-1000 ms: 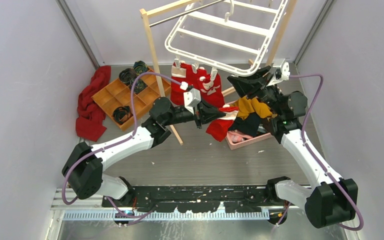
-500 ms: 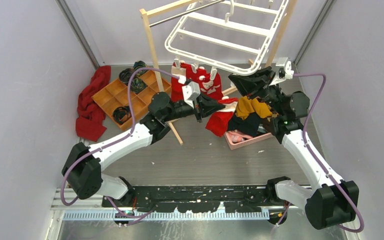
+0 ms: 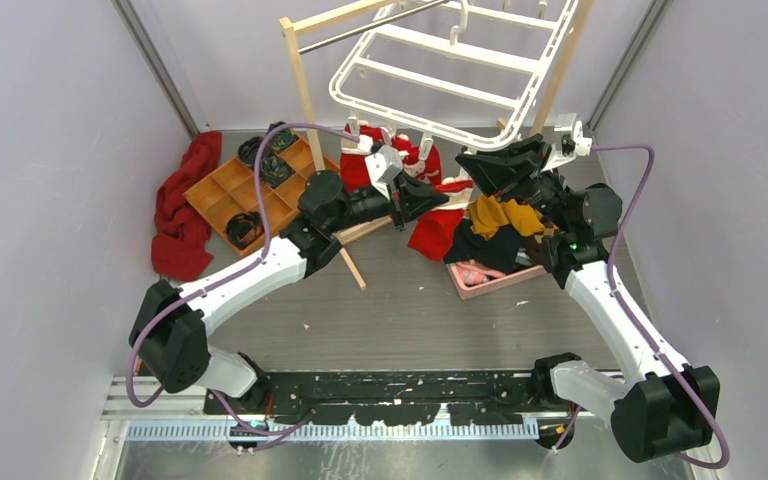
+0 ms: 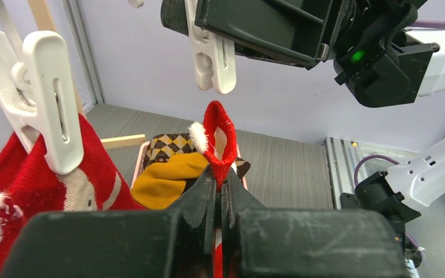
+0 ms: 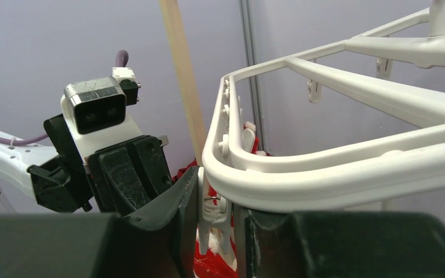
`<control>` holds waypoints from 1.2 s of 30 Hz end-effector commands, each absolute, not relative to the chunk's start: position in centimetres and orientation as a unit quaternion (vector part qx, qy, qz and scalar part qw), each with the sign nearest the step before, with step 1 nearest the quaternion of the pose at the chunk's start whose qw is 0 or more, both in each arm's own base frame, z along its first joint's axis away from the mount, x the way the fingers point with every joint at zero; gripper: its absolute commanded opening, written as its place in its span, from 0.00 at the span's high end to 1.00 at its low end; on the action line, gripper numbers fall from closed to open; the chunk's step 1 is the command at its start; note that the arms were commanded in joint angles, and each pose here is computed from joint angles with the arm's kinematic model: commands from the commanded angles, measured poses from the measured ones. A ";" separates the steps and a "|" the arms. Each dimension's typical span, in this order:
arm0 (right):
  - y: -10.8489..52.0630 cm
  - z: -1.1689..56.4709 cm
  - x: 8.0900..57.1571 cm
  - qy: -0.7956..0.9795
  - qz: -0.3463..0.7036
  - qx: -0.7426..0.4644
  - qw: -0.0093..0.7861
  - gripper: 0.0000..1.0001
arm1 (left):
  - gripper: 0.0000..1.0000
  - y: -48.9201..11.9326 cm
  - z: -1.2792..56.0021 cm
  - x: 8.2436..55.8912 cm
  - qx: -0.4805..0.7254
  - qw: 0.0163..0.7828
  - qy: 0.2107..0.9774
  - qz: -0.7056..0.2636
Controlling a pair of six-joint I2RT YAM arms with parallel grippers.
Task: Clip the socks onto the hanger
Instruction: Open the clamp at the hanger, then clamp the sock onto the hanger.
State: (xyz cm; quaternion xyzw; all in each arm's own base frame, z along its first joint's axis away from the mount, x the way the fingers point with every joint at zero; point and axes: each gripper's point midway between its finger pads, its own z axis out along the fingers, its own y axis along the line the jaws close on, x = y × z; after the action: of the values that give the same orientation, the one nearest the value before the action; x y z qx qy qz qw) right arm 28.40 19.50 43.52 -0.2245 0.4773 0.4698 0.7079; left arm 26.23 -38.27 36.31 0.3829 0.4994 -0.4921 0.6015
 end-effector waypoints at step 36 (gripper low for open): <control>20.5 44.7 26.0 0.446 0.485 -0.278 0.699 0.96 | 1.00 -38.1 43.2 26.3 0.312 0.524 0.464 -0.642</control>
State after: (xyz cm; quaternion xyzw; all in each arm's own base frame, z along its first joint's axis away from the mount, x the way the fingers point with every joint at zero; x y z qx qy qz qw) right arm 27.09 20.32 43.26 -0.2511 0.4734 0.4928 0.6855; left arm 27.61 -38.50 39.25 0.3036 0.5204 -0.6096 0.5152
